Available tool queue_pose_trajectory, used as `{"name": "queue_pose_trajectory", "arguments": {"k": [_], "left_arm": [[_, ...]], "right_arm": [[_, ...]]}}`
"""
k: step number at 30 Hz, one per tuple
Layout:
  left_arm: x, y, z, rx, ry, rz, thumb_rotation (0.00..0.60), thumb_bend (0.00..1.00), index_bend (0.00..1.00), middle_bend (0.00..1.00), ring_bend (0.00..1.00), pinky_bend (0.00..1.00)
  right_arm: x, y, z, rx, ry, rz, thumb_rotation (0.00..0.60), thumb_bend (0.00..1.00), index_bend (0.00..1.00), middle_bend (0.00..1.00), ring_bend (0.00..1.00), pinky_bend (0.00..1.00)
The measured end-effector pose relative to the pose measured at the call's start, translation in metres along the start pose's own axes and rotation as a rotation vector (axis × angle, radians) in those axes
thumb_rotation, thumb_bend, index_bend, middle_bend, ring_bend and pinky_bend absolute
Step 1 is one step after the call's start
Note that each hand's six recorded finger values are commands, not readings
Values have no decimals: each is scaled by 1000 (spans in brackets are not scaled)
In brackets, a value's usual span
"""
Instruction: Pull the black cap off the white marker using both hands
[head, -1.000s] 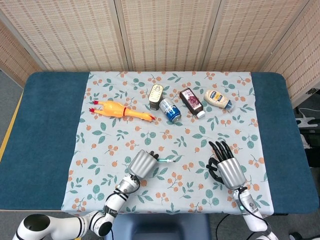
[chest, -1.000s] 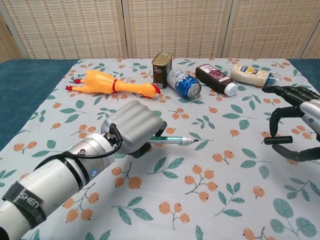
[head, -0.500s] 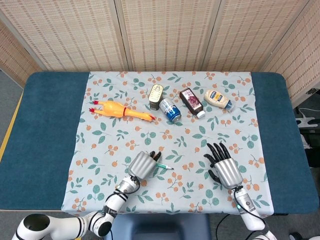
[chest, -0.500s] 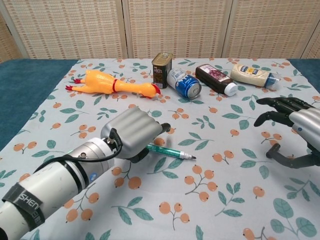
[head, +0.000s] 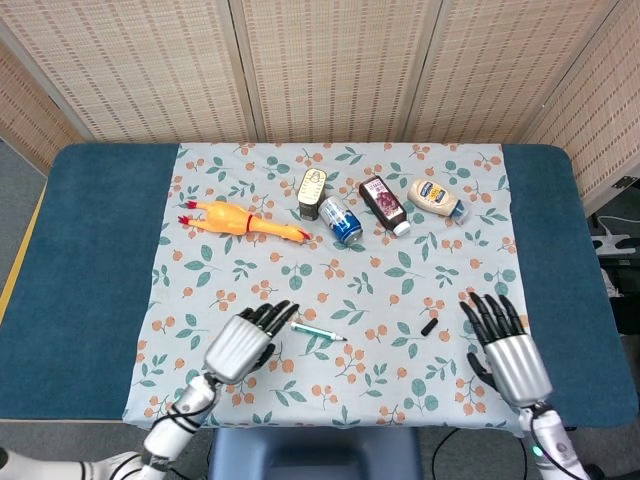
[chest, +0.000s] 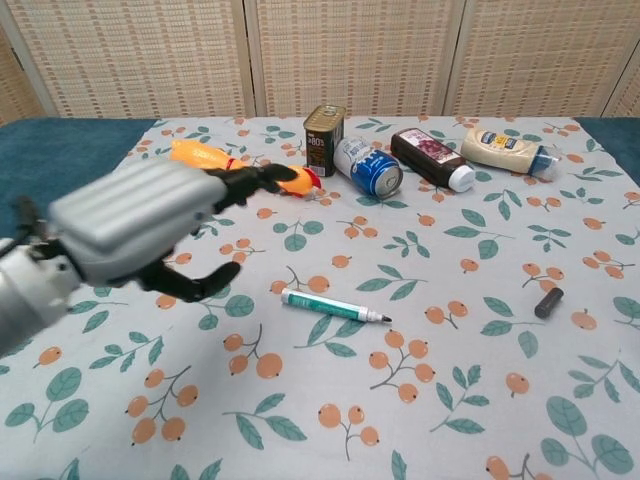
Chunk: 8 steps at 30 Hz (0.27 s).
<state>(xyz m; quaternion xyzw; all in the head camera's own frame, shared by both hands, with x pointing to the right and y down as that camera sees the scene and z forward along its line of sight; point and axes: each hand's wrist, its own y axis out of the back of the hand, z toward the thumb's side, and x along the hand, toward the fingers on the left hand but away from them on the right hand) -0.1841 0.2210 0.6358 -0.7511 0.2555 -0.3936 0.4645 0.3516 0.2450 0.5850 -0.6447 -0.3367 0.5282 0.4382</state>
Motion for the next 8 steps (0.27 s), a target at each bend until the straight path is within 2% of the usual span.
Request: {"name": "queue_pose_trajectory", "arguments": {"k": [4,8], "left_arm": [[-56,9,-49,-165,105,46,600,435,0,49,20,182],[-112,13,-96,-250,215,84,600,446,0,0,0,156]], "right_arm": [[30,24,-23,28,-84,8,600,212,0,0,0,0],[37,26,-22,14,-83,28,600,212,0,0,0,0]]}}
